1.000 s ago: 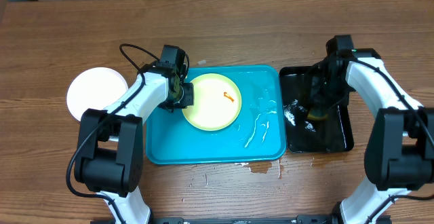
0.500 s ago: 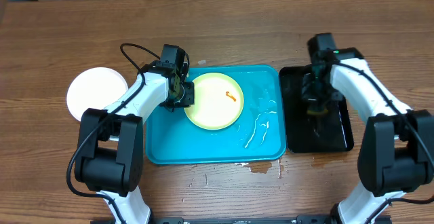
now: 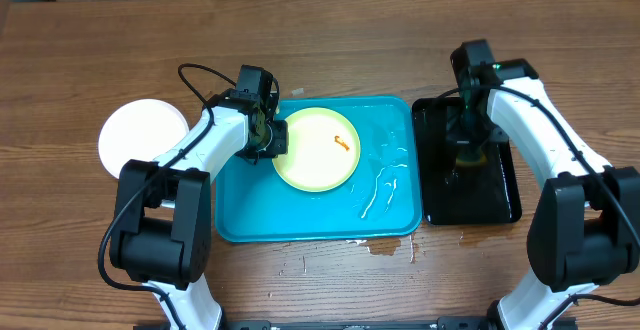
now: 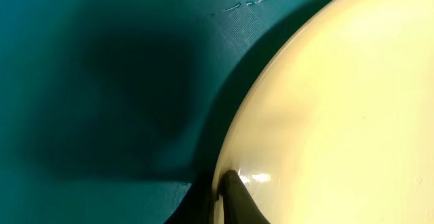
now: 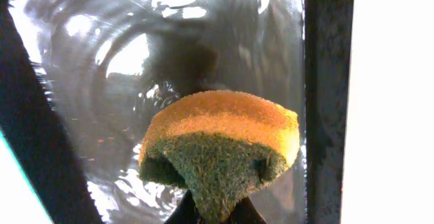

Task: Clean dirty plates on tray and stack at the side
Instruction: 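Lift the sponge with the right gripper and move it to the yellow-green plate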

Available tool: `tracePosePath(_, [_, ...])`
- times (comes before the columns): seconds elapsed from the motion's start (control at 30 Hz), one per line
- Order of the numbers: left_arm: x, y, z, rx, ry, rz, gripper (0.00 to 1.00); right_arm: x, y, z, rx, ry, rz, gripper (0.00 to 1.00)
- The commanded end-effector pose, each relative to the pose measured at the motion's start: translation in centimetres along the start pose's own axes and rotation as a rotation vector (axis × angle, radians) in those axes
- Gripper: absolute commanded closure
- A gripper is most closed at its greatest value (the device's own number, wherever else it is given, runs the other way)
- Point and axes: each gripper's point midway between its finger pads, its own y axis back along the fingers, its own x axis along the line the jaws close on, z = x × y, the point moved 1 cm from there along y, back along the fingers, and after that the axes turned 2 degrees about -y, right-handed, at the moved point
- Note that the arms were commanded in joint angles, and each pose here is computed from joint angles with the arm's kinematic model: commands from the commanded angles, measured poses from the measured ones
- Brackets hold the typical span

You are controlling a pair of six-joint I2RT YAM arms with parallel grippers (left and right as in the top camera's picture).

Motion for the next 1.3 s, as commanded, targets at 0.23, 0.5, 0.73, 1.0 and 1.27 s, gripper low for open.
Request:
tracePosePath(0.23, [-0.2,-0.7,-0.6,0.021,-0.047,-0.003,0.93,0.2,2.4,0.8,-0.05,0.024,0.04,0.96])
tracePosePath(0.5, [-0.3,-0.7,-0.6,0.023,-0.046,-0.01,0.93,-0.1,2.3,0.0,-0.018,0.025,0.028,0.96])
tracePosePath(0.73, [-1.0,-0.7,-0.7,0.03,-0.046,-0.051,0.96,1.4,3.4,0.7,-0.029,-0.039,0.123,0.96])
tracePosePath(1.0, [-1.0,-0.7,-0.7,0.03,-0.046,-0.055,0.96,10.6,7.5,1.6,-0.069,0.056,0.57,0.96])
tracePosePath(1.27, [-1.0,-0.7,-0.7,0.03,-0.046,-0.054,0.96,18.2,9.3,1.7,-0.339,0.269,0.414,0.96])
